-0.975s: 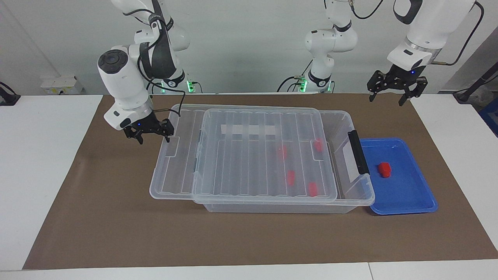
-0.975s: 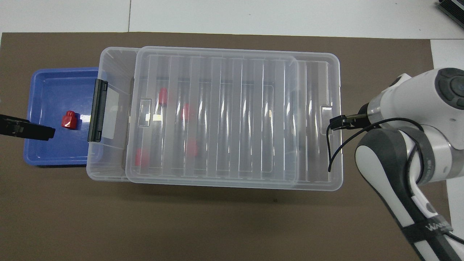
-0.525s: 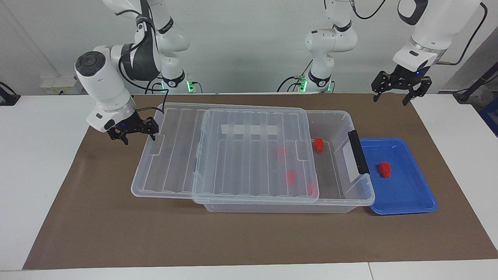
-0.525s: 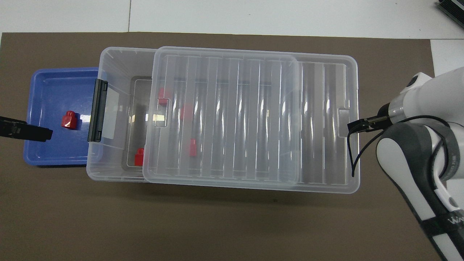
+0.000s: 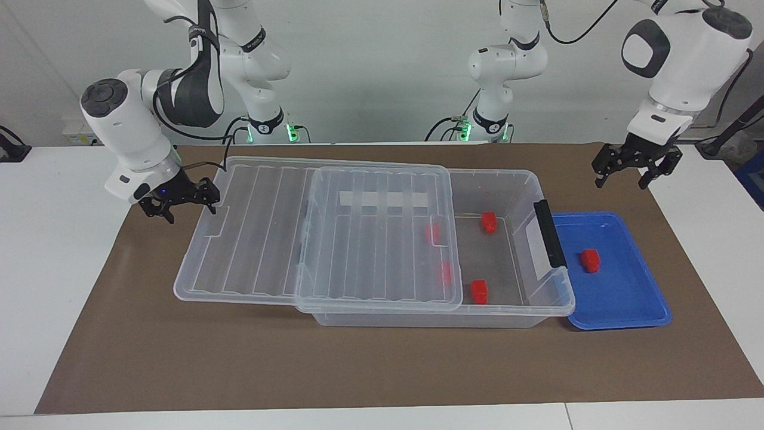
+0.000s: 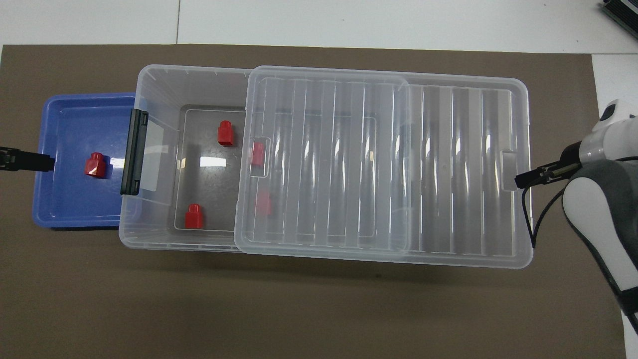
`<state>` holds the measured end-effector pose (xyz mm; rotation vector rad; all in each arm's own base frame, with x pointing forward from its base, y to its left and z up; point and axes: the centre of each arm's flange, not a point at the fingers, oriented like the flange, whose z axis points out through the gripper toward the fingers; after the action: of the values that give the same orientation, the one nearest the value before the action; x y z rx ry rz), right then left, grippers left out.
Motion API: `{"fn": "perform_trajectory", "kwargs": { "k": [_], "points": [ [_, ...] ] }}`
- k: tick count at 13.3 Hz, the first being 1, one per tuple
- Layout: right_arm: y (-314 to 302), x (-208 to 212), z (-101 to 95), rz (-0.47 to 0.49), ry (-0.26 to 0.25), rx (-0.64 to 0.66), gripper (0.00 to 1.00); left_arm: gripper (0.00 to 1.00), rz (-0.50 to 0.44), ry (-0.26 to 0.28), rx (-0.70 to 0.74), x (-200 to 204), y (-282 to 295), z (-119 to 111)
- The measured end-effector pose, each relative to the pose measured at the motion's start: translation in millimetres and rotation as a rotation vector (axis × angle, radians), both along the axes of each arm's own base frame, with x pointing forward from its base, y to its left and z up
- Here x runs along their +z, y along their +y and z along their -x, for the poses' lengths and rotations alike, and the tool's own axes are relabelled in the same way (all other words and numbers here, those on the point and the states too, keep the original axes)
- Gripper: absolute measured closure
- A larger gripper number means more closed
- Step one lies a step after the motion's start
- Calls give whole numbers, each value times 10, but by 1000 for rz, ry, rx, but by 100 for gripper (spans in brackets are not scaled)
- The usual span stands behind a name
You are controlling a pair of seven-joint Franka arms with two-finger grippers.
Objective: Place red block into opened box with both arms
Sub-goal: 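Grasp the red block in the blue tray with the left gripper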
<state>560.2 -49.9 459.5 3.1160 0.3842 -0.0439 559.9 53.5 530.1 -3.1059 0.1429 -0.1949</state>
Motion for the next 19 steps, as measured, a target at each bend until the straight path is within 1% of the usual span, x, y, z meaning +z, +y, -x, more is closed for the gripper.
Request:
{"fn": "perform_trajectory", "kwargs": {
  "k": [2,4,6,9,10,11,14,15,16,19],
  "points": [
    [-1,26,-10,1,-6,0,0,0,5,-7,67,-502,85,-91],
    [13,202,-60,4,-42,-30,0,0,6,3,105,-937,259,-91],
    [115,455,-110,5,-85,-122,0,0,9,26,121,-1200,343,2],
    [409,845,-161,-2,-137,-313,0,0,5,32,84,-1372,326,59],
    [482,966,-160,6,-137,-361,0,0,3,38,60,-1430,316,63],
    [538,1082,-143,13,-125,-389,0,0,0,42,29,-1505,284,52],
    [590,1394,-51,26,-73,-413,0,0,-6,18,-19,-1865,196,-68],
    [588,1455,-15,30,-55,-415,0,0,-7,18,-24,-1958,206,-90],
    [587,1484,14,33,-45,-415,0,0,-8,16,-25,-2006,219,-104],
    [552,1497,27,33,-44,-421,0,0,-13,2,-38,-1977,263,-157]
  ]
}}
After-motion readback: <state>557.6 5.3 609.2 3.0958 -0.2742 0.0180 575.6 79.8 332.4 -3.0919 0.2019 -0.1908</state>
